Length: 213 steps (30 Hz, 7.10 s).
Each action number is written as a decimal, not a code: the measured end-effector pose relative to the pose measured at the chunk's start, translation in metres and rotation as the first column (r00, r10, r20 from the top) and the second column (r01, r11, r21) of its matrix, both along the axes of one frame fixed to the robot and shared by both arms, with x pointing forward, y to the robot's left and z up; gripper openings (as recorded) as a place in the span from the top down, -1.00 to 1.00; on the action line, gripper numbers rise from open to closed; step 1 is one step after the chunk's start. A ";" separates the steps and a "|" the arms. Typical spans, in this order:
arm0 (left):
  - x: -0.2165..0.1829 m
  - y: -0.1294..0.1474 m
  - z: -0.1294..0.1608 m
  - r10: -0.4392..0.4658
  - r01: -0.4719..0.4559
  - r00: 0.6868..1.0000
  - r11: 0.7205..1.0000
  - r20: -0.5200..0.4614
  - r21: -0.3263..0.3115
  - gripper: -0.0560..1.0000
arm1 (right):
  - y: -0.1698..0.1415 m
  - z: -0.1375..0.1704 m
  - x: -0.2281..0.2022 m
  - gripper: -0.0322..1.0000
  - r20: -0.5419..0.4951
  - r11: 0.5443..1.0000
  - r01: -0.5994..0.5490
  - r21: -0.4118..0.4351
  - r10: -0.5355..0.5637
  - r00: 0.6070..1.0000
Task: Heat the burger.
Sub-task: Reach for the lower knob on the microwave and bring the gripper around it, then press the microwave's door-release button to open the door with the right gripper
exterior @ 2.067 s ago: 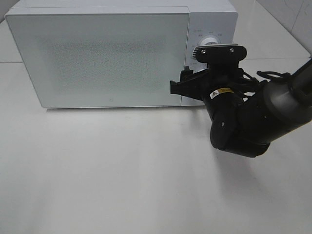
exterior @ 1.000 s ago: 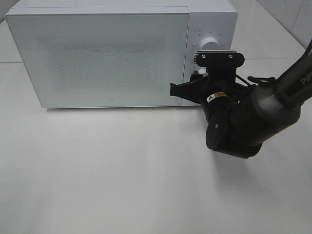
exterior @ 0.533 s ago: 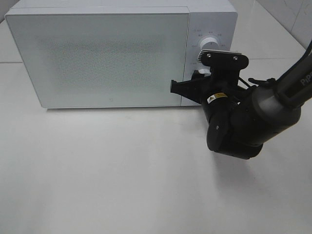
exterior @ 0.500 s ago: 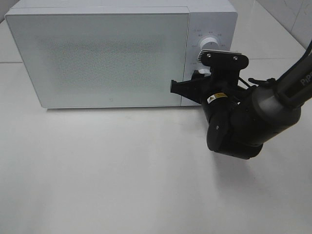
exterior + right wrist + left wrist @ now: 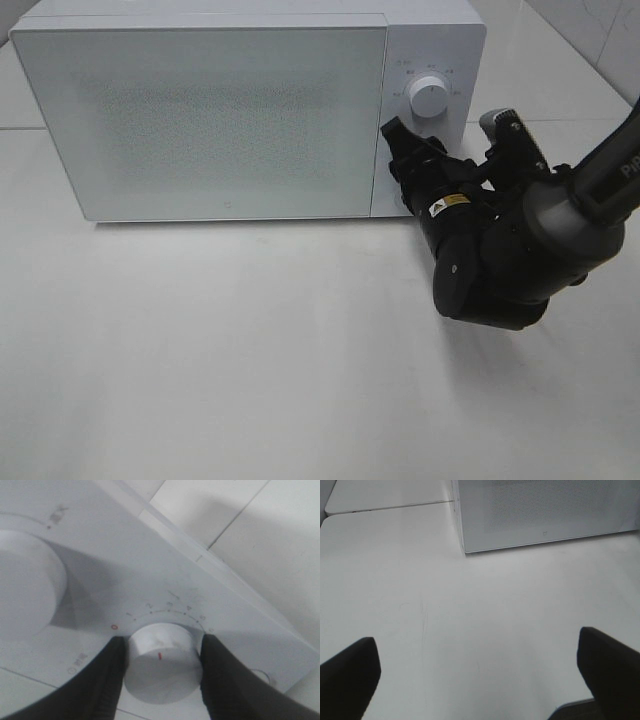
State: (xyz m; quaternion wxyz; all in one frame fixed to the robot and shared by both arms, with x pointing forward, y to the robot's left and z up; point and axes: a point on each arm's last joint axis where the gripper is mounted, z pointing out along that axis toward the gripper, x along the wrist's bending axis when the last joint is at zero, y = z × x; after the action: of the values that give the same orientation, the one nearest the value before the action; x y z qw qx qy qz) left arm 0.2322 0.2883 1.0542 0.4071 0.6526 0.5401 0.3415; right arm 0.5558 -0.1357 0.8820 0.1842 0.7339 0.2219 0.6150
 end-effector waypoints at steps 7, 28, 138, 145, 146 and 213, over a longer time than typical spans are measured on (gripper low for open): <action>0.000 0.000 0.000 0.000 0.000 1.000 1.000 0.000 0.000 -0.99 | 0.000 -0.001 -0.001 0.10 -0.009 0.950 0.043 0.309 -0.042 0.999; 0.000 0.000 0.000 0.000 0.000 1.000 1.000 0.000 0.000 -0.99 | 0.001 -0.001 0.000 0.09 -0.058 0.661 0.111 0.742 -0.101 0.993; 0.000 0.000 0.000 0.000 0.000 1.000 1.000 0.000 0.000 -0.99 | -0.079 0.163 -0.199 -0.51 -0.757 0.195 -0.936 -0.292 0.551 0.351; 0.000 0.000 0.000 0.000 0.000 1.000 1.000 0.000 0.000 -0.99 | -0.096 0.173 -0.223 -0.51 -0.761 0.203 -0.925 -0.320 0.527 0.379; 0.000 0.000 0.000 0.000 0.000 1.000 1.000 0.000 0.000 -0.99 | -0.099 0.175 -0.227 -0.51 -0.763 0.210 -0.922 -0.325 0.518 0.387; 0.000 0.000 0.000 0.000 0.000 1.000 1.000 0.000 0.000 -0.99 | -0.164 0.166 -0.327 -0.51 -0.411 0.576 -0.490 -0.654 0.273 0.870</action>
State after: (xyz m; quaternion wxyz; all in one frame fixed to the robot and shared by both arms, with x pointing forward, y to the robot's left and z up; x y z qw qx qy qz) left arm 0.2322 0.2883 1.0542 0.4071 0.6526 0.5401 0.3415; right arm 0.2283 -0.2997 1.0481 0.2962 0.6031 0.6288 0.3914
